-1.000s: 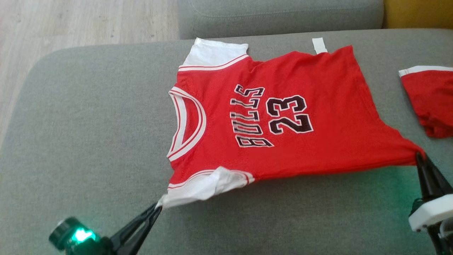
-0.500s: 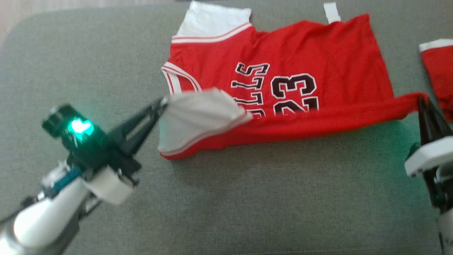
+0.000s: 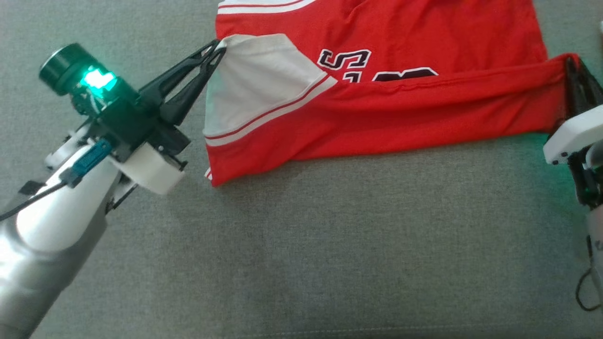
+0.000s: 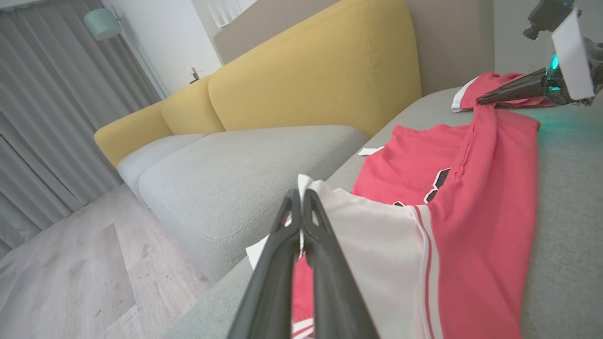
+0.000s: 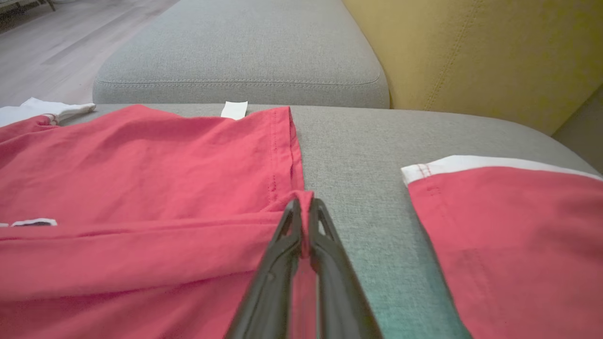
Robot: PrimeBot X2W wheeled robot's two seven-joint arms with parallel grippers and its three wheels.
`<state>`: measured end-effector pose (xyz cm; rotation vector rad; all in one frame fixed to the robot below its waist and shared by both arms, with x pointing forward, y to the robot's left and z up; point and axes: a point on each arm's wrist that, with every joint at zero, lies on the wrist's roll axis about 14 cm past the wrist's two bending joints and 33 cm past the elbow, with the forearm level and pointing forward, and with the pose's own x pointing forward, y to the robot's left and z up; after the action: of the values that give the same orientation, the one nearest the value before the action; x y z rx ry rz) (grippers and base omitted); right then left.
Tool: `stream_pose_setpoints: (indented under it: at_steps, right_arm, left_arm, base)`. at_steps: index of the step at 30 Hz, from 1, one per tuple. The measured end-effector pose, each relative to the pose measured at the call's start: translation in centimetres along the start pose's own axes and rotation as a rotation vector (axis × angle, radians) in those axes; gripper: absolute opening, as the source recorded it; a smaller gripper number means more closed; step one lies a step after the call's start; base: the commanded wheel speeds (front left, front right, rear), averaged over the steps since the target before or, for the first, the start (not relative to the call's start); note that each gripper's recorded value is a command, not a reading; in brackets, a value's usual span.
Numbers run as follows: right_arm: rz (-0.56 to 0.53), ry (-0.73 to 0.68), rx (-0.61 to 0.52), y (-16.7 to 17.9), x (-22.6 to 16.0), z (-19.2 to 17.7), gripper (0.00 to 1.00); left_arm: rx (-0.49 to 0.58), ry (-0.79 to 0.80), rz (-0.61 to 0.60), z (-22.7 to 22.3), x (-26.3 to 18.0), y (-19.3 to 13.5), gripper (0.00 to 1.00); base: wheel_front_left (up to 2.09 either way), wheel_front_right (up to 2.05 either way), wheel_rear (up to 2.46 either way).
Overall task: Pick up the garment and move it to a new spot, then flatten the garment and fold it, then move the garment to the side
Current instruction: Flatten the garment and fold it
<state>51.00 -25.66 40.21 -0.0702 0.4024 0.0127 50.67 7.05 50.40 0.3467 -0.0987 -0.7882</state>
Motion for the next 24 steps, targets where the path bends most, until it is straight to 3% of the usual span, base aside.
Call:
stream_pose_setpoints:
  at_steps: [1,5,8,13,16,24]
  right_arm:
    - [0.004,-0.005,0.000,0.2,0.2,0.0,1.00]
    - [0.010,-0.061,-0.001,0.4,-0.1,0.6,1.00]
    - [0.005,-0.110,0.000,0.3,-0.8,1.4,1.00]
    - [-0.001,-0.120,0.016,0.0,-2.5,0.8,1.00]
    - [-0.008,-0.110,0.028,-0.2,-3.4,-0.1,1.00]
    - [-0.019,-0.083,0.041,-0.6,-3.9,-1.3,1.00]
  left_arm:
    - [-0.007,0.007,0.006,-0.3,0.0,0.0,1.00]
    - [-0.061,0.024,0.073,-0.8,-0.6,0.5,1.00]
    - [-0.163,0.043,0.158,-1.8,-2.0,-0.1,1.00]
    - [-0.441,0.160,0.252,-5.9,-5.6,-4.8,1.00]
    - [-0.552,0.251,0.274,-7.9,-7.1,-7.6,1.00]
    - [-0.687,0.360,0.273,-9.4,-7.2,-9.9,1.00]
  base:
    - [0.00,0.00,0.00]
    - [0.00,0.00,0.00]
    - [0.00,0.00,0.00]
    - [0.00,0.00,0.00]
    - [0.00,0.00,0.00]
    - [0.00,0.00,0.00]
